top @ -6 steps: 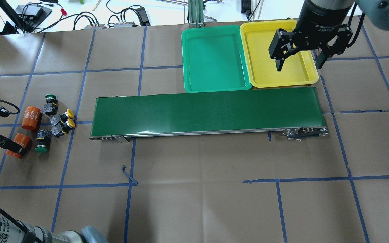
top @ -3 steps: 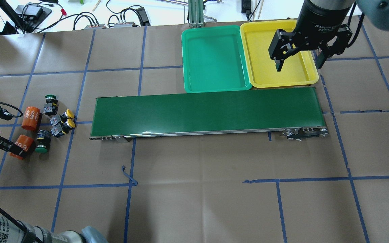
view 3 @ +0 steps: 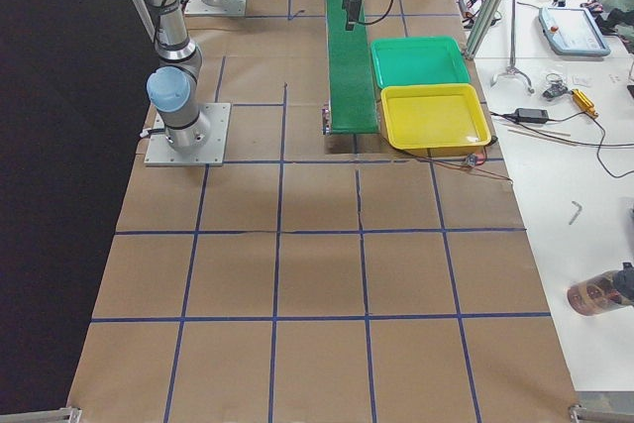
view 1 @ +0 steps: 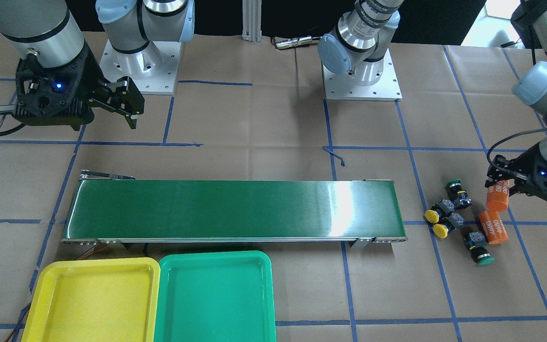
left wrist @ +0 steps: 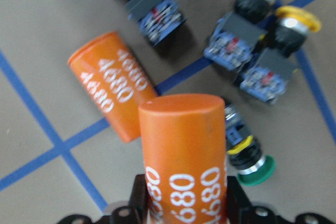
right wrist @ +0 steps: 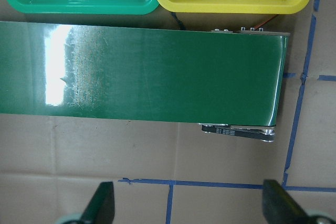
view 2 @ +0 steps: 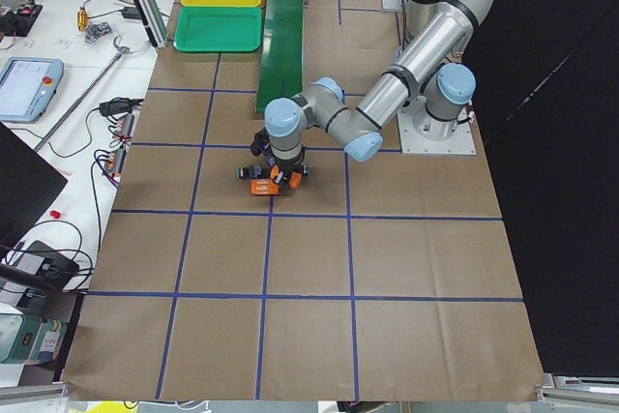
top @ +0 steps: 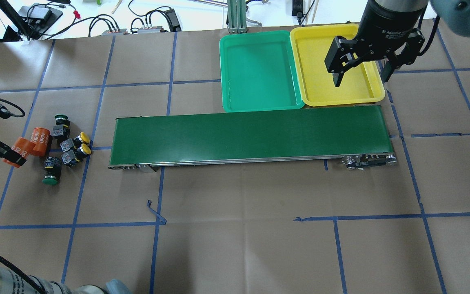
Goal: Sort buttons by color to trays
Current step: 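Carry the orange cylinder with the left gripper onto the conveyor belt, then open the left gripper and draw it back to the pile, then grasp a green-capped button with the left gripper while right gripper lowers near belt end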
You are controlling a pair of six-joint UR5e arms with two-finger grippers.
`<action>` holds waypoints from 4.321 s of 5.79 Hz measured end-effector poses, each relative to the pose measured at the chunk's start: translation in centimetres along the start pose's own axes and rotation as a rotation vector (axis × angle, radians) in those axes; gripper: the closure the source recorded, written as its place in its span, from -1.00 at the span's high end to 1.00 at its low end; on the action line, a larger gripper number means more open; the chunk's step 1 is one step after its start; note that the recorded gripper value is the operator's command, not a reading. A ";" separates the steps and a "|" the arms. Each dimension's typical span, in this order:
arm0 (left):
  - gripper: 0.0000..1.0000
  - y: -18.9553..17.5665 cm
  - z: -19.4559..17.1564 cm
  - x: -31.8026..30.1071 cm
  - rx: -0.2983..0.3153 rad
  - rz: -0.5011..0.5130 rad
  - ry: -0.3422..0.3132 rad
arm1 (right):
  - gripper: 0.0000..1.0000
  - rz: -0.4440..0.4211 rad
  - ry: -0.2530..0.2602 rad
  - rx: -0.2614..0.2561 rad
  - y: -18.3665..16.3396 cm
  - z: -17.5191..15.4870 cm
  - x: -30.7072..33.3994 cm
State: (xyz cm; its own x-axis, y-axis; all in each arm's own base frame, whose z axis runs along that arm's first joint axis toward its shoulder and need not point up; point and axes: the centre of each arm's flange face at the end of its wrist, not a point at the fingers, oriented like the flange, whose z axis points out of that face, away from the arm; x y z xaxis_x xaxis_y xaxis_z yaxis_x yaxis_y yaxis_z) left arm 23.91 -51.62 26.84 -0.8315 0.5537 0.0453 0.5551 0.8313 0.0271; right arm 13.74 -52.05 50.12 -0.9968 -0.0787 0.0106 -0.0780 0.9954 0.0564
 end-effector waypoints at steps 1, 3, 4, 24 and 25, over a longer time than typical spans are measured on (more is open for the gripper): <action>-0.99 -4.3 -1.8 3.6 -0.006 0.160 0.002 | 1.00 -0.005 0.001 0.000 0.0 0.0 0.0; -1.00 -12.9 -4.4 13.6 -0.012 0.479 -0.012 | 1.00 0.006 0.000 0.004 0.1 -0.2 0.0; -0.99 -16.3 -4.7 19.3 -0.023 0.643 -0.002 | 1.00 0.026 0.000 0.004 0.2 -0.2 0.0; 0.72 -1.3 8.2 4.3 -0.018 -0.233 0.030 | 1.00 -1.402 0.025 0.010 2.0 5.8 -5.4; 0.63 -1.2 8.7 4.1 -0.021 -0.239 0.036 | 1.00 -1.414 0.030 0.014 1.9 5.8 -5.4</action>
State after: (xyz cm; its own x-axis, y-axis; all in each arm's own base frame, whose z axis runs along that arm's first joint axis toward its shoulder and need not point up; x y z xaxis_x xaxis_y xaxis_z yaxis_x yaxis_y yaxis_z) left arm 19.62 -49.96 18.30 -0.9383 0.3385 0.0702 0.3428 0.9373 0.0624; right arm 18.90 -49.38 44.40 -0.0779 -0.9966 -0.0251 -0.9966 0.0772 0.0277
